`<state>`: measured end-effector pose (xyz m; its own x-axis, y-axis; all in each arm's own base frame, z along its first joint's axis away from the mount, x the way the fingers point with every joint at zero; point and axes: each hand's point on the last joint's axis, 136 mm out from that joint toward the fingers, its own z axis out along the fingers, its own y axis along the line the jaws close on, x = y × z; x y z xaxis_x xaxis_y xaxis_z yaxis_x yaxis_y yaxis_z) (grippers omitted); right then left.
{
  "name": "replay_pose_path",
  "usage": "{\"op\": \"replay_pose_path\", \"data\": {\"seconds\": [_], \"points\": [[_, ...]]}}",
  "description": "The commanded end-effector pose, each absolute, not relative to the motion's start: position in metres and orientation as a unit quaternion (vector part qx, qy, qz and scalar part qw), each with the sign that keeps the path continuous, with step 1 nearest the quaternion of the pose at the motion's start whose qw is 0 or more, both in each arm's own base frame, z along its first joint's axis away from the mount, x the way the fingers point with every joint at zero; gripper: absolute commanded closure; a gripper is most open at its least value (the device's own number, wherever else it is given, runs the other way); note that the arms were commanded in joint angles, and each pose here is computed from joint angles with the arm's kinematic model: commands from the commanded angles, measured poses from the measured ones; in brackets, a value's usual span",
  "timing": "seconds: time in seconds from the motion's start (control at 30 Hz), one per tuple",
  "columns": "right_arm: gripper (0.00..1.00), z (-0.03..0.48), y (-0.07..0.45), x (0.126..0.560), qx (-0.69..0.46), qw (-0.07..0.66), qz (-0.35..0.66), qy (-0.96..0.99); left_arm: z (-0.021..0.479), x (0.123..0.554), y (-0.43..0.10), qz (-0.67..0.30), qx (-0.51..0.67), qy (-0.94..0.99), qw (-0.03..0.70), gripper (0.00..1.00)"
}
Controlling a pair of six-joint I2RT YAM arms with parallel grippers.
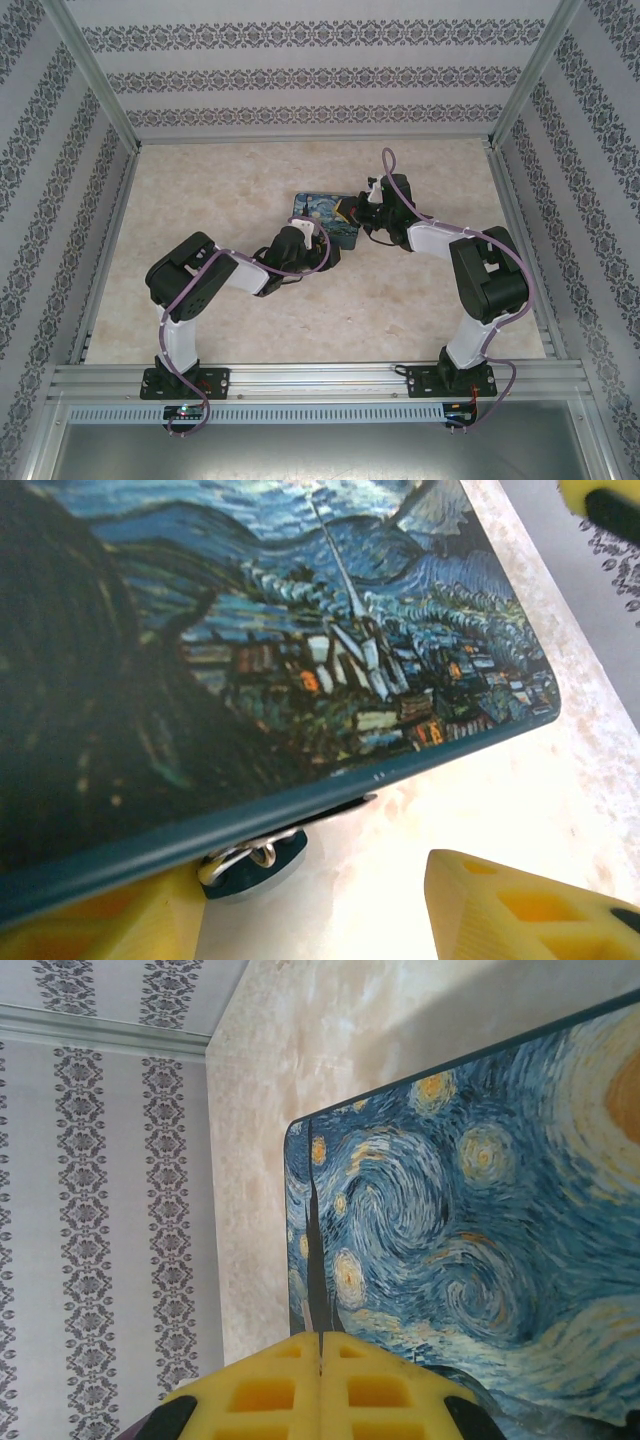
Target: Unlock the padlock with the key
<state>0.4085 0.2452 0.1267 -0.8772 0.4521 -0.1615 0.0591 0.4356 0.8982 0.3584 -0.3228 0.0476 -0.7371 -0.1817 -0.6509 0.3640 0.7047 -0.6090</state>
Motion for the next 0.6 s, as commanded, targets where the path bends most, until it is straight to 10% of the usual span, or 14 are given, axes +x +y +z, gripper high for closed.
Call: {"op": "replay_pose_path", "data": {"seconds": [0.0,0.57], "points": [[1.00,0.122,0.242,0.411,0.155,0.193,0.511,0.823,0.061,0.355,-0.333,-0.421,0.043,0.830,0.363,0.42],[1.00,0.122,0.240,0.411,0.157,0.194,0.511,0.822,0.050,0.359,-0.336,-0.470,-0.029,0.812,0.345,0.44]]}}
